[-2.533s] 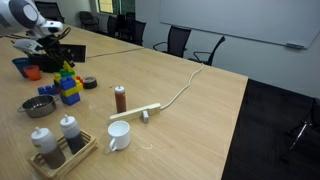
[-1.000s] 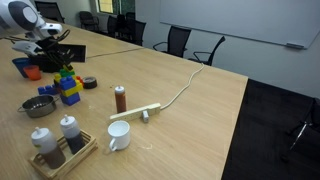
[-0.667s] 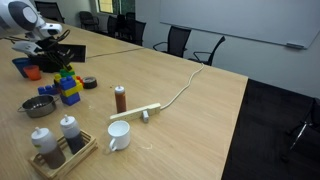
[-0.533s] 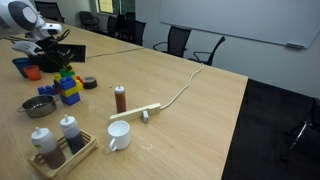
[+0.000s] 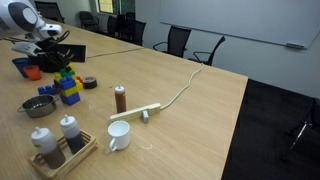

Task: Stack the two stacks of building blocks together

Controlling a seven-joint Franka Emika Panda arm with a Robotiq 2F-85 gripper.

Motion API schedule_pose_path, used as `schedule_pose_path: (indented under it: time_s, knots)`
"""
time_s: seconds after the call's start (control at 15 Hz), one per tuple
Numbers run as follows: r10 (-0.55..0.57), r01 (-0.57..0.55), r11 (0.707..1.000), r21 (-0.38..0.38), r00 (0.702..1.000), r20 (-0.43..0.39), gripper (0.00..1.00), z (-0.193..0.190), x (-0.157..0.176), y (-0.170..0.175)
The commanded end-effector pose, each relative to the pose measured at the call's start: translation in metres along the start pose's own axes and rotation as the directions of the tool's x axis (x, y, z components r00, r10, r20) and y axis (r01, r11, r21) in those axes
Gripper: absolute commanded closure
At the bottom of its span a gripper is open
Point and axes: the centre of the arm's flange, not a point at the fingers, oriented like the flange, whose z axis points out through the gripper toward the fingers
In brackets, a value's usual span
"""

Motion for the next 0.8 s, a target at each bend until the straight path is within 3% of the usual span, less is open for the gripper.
schedule_pose_path:
  time_s: [0.0,0.73]
  knots:
    - [-0.008,0.008,1.000,0.009,1.000,0.002,0.90,-0.005,-0.005,0.004]
    - [0.014,-0.013,1.000,-0.005,1.000,0.015,0.90,0.000,-0.011,0.018]
